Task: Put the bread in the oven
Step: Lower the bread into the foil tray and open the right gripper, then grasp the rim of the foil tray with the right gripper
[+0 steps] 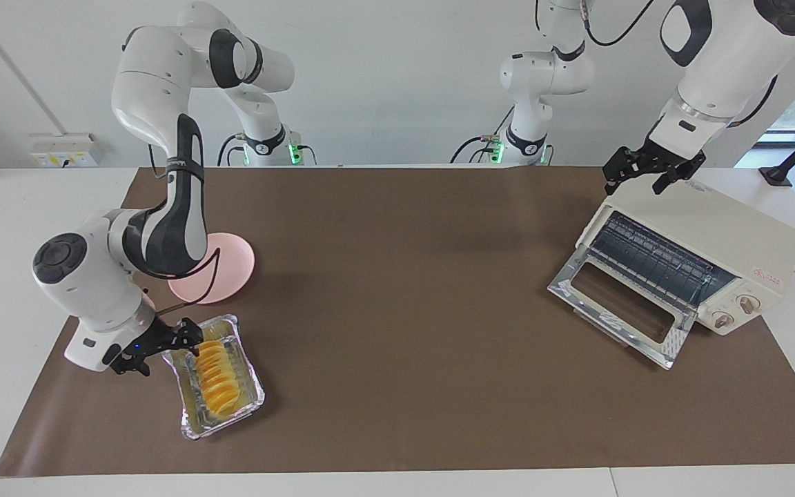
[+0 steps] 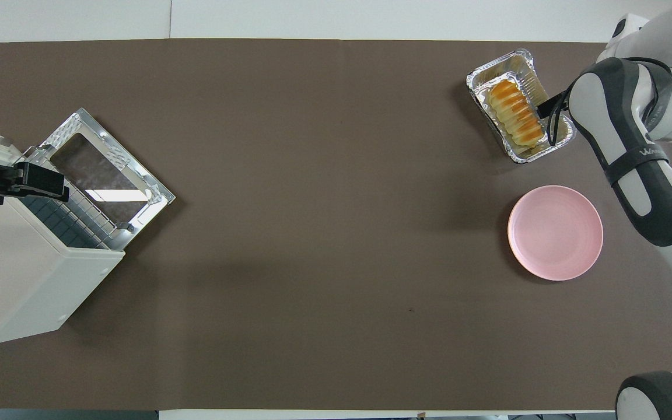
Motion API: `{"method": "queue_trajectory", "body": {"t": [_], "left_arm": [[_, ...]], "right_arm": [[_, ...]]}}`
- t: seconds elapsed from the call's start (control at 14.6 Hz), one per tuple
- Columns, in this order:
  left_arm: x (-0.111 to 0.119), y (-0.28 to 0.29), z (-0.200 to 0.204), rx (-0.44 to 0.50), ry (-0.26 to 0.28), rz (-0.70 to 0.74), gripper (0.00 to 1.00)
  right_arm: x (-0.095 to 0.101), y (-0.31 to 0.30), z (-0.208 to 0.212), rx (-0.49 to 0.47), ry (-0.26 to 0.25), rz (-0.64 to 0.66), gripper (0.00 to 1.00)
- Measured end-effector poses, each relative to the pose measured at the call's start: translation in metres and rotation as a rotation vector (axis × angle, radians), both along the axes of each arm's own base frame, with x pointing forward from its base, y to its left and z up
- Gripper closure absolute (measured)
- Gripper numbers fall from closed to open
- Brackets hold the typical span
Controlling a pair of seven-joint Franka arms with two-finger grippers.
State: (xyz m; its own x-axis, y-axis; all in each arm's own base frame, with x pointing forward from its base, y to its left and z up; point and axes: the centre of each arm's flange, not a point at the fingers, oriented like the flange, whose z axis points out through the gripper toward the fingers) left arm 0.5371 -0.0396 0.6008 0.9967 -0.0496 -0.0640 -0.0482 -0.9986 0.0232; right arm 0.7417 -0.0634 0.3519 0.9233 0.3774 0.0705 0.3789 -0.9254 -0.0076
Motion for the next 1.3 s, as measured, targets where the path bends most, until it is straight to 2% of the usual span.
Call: {"method": "queue_trajectory", "body": {"t": [0.41,0.75,1.1,1.17,1.23,1.3], "left_arm": [[0.0,0.0,0.0,0.0,0.0,0.0,0.0],[0.0,0.0,0.0,0.0,0.0,0.0,0.0],[0.0,0.003,0.0,0.0,0.0,0.006,0.0],[0.0,0.003,0.0,0.0,0.0,0.007,0.0],[0.0,0.003,0.0,0.0,0.0,0.007,0.0],[0.0,0.003,0.0,0.0,0.0,0.007,0.0]], "right_arm": [[0.013,-0.006,-0.02,0.036,0.022,0.098,0.0],[0.019,-0.014,-0.028,0.044,0.025,0.114,0.0],[0.019,-0.013,-0.035,0.047,0.035,0.119,0.08],[0.019,-0.013,-0.036,0.047,0.035,0.119,0.14],[0.019,-0.013,-0.036,0.047,0.035,0.12,0.14],[0.019,-0.013,-0.036,0.047,0.035,0.122,0.22]]}}
